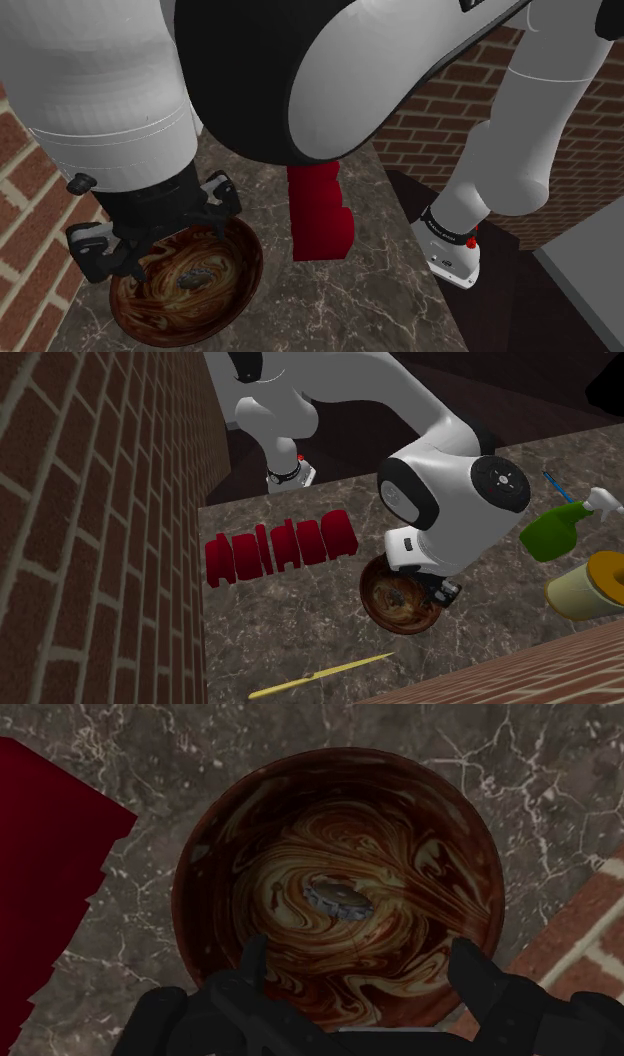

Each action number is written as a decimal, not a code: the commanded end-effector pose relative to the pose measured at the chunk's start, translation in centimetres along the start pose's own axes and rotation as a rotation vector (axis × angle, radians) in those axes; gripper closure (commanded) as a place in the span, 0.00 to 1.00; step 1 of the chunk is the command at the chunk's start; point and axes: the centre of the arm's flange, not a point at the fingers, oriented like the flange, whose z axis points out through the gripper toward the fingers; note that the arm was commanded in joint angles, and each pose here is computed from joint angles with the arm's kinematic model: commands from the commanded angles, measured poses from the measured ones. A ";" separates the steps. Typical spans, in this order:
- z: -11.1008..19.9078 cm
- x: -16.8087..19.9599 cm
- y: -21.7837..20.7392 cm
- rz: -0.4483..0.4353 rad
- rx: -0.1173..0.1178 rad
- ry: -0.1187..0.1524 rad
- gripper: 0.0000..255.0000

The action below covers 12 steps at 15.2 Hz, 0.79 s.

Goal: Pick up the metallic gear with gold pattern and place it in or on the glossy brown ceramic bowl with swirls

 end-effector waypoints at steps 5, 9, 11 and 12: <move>-5.0 0.0 0.0 0.000 0.000 0.000 0.00; -5.0 0.0 0.0 0.000 0.000 0.000 0.00; -5.0 0.0 0.0 0.000 0.000 0.000 0.00; -5.0 0.0 0.0 0.000 0.000 0.000 0.00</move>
